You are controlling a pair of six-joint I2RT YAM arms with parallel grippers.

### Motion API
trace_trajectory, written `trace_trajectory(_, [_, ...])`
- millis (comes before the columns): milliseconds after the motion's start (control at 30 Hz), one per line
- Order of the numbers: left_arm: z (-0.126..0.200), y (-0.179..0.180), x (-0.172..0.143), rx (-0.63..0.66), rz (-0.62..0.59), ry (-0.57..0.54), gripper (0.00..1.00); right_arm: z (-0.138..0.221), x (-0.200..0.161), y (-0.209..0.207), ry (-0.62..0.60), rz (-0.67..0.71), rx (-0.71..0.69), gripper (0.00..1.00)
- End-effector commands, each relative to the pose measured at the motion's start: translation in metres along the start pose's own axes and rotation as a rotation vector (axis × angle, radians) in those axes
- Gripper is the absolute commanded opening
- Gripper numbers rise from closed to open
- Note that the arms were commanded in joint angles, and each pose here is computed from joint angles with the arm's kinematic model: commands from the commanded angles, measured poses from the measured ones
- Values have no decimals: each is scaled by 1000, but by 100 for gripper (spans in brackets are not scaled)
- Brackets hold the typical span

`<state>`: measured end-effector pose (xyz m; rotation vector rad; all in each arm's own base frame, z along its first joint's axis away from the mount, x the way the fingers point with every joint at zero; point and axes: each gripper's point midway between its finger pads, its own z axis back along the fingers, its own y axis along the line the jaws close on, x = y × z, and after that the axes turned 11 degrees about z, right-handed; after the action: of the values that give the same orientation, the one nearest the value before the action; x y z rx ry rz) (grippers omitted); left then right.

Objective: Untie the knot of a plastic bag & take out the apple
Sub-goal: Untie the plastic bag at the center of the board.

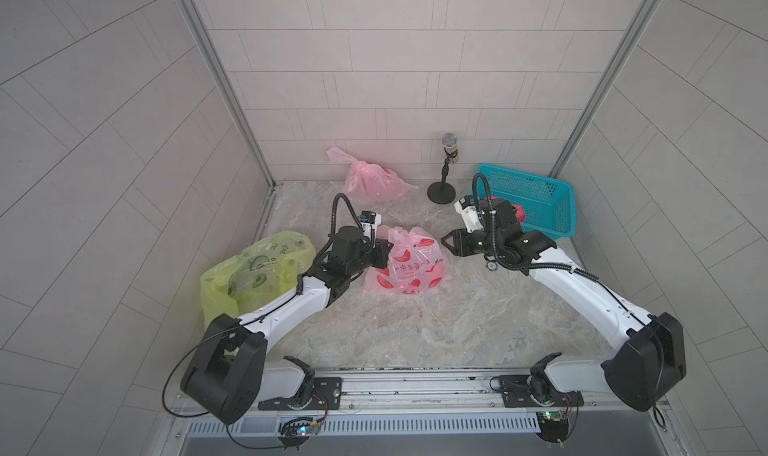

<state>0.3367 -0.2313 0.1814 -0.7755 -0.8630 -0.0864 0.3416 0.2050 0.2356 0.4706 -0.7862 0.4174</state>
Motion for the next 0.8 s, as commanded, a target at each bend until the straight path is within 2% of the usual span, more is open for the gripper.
trace_trajectory(0, [2,-7,-3,-17,-34,-6,6,-3,10,7,13,32,24,50])
trace_trajectory(233, [-1,-27,-6,-60,-72,8,6,-32,11,35,94,162,73,56])
trace_trajectory(500, [-1,-37,-6,-68,-105,14,6,-52,-12,43,192,227,71,55])
trace_trajectory(567, [0,-38,-4,-69,-112,8,6,-53,-20,39,209,224,56,47])
trace_trajectory(700, [4,-36,-3,-53,-122,1,5,-49,-27,27,220,222,-5,16])
trace_trajectory(767, [6,-32,-5,-38,-122,0,4,-42,-25,20,209,203,-40,6])
